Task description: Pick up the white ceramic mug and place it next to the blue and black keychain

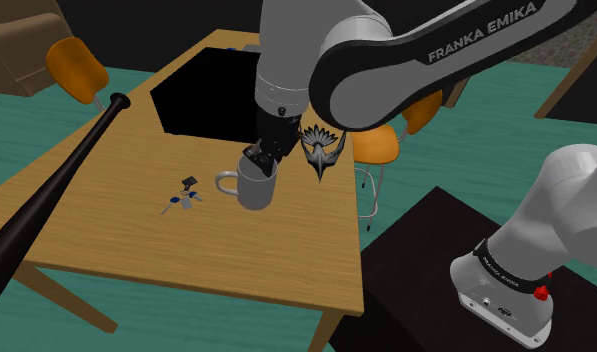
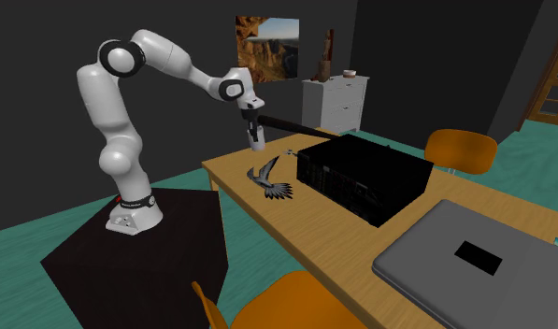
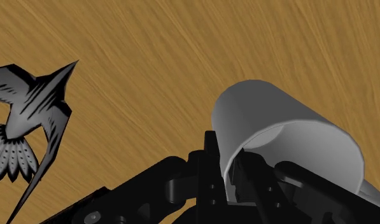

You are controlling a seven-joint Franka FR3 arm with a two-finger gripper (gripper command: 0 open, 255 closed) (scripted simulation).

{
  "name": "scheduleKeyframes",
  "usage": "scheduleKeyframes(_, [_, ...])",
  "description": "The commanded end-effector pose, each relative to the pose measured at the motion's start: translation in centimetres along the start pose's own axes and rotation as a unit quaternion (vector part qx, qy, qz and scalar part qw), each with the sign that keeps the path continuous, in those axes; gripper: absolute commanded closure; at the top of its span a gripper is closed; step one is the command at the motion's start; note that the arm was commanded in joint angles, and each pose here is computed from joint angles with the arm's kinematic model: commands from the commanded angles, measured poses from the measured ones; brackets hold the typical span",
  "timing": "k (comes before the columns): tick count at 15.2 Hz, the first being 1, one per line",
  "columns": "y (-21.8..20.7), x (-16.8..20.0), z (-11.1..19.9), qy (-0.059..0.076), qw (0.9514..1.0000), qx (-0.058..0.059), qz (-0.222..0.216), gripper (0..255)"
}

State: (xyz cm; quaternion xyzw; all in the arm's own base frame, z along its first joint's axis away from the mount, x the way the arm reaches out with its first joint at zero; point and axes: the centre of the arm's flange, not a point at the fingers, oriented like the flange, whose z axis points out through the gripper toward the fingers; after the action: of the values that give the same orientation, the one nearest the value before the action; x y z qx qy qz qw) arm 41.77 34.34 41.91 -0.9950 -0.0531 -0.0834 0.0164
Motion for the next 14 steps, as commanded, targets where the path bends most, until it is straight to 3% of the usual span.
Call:
scheduleKeyframes(1, [0.0,-0.2,1.1,0.0,1.0,0.0,0.0,255])
scheduleKeyframes(10, [0.1,-1.0,5.8,0.0,1.0,0.0,0.0,255])
scheduleKeyframes(14, [0.1,-1.0,5.9,0.0,1.0,0.0,0.0,255])
